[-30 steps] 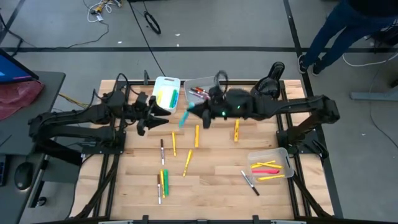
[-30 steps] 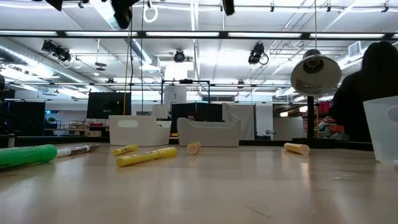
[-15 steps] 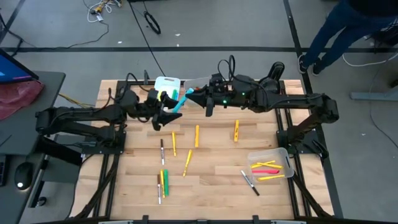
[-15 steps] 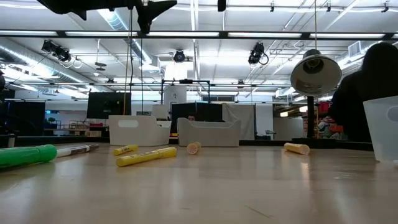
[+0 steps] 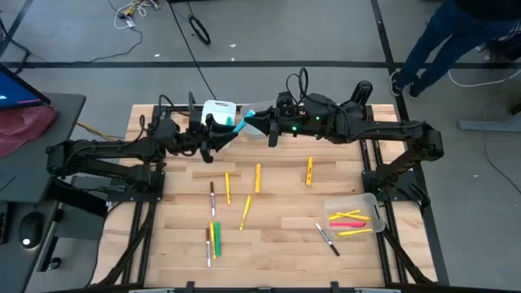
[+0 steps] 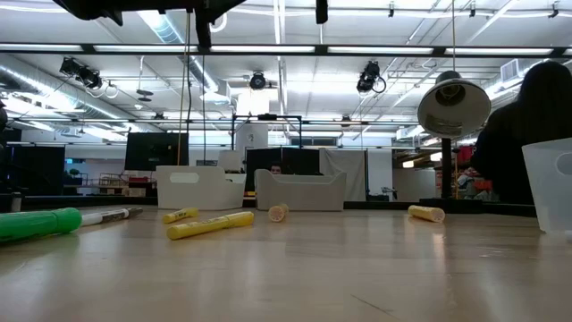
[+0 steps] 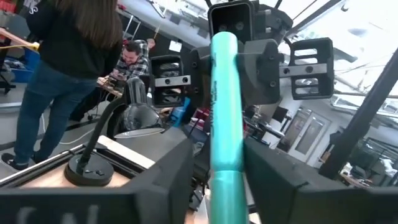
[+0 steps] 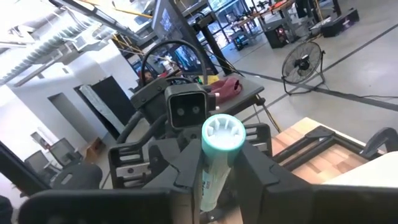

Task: Pick & Place Markers
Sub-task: Put the light blue highlighter pen into the white bin, then put the black marker pen into the gray bin, then put the green highlighter pen into the white bin

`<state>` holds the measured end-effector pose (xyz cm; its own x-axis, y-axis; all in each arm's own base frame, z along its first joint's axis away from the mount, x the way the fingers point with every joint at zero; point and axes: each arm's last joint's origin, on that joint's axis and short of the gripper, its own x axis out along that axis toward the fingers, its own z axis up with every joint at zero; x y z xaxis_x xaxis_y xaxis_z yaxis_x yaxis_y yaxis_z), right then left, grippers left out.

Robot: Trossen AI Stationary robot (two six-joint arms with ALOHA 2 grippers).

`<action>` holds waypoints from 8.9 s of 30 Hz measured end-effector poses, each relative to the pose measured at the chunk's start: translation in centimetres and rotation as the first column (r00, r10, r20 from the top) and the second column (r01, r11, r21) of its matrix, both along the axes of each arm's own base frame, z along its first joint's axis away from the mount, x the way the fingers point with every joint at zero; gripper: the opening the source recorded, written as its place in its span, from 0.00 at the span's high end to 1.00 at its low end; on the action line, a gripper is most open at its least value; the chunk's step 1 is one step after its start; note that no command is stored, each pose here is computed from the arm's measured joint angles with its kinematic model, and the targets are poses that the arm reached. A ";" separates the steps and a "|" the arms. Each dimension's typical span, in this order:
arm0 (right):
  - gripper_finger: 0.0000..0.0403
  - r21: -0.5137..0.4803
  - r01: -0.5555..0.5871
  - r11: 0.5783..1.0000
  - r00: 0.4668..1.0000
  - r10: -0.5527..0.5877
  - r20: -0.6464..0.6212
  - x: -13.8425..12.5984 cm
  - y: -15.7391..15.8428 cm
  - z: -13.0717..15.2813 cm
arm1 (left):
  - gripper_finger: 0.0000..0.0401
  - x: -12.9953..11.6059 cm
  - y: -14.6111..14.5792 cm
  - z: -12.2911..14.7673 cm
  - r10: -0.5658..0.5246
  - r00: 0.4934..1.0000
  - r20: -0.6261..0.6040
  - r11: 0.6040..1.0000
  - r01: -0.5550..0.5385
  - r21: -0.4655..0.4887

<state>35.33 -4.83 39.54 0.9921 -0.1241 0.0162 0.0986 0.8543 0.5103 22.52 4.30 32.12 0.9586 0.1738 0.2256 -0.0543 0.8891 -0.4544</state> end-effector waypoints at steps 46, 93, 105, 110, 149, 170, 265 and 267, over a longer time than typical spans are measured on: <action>0.64 0.096 0.035 0.995 0.926 0.004 -0.378 -5.8 5.3 -0.1 | 0.76 -1.1 17.2 -12.9 -0.041 0.161 -0.986 0.703 -0.696 -0.143; 0.46 0.696 -0.100 0.711 0.300 0.689 -0.660 -20.7 28.4 -14.9 | 0.45 3.0 9.7 -4.4 0.058 0.588 -0.807 0.941 -0.302 -0.152; 0.44 0.418 -0.184 0.890 0.229 0.452 -0.862 -21.8 31.5 -22.7 | 0.45 3.7 8.4 -4.5 0.023 0.586 -0.810 0.952 -0.259 -0.160; 0.49 0.320 -0.036 0.947 0.223 0.320 -0.921 -21.8 31.3 -25.3 | 0.45 4.0 7.7 -4.5 0.006 0.588 -0.809 0.957 -0.238 -0.165; 0.93 0.111 0.064 0.992 0.461 0.069 -0.885 -20.6 29.2 -28.4 | 0.45 4.7 5.9 -4.5 -0.018 0.587 -0.809 0.965 -0.201 -0.167; 0.97 0.281 -0.030 0.959 0.463 0.262 -0.847 -19.3 28.7 -20.4 | 0.45 4.7 5.9 -4.5 -0.037 0.589 -0.807 0.966 -0.186 -0.180; 0.74 -0.094 0.153 0.984 0.493 -0.158 -0.856 -8.5 4.0 -12.5 | 0.61 -4.3 -11.7 -2.9 -0.108 0.398 -0.911 0.787 -0.525 -0.323; 0.73 -0.077 0.145 0.986 0.502 -0.141 -0.853 -8.7 4.1 -12.9 | 0.62 -3.9 -13.4 -3.8 -0.144 0.375 -0.916 0.754 -0.557 -0.347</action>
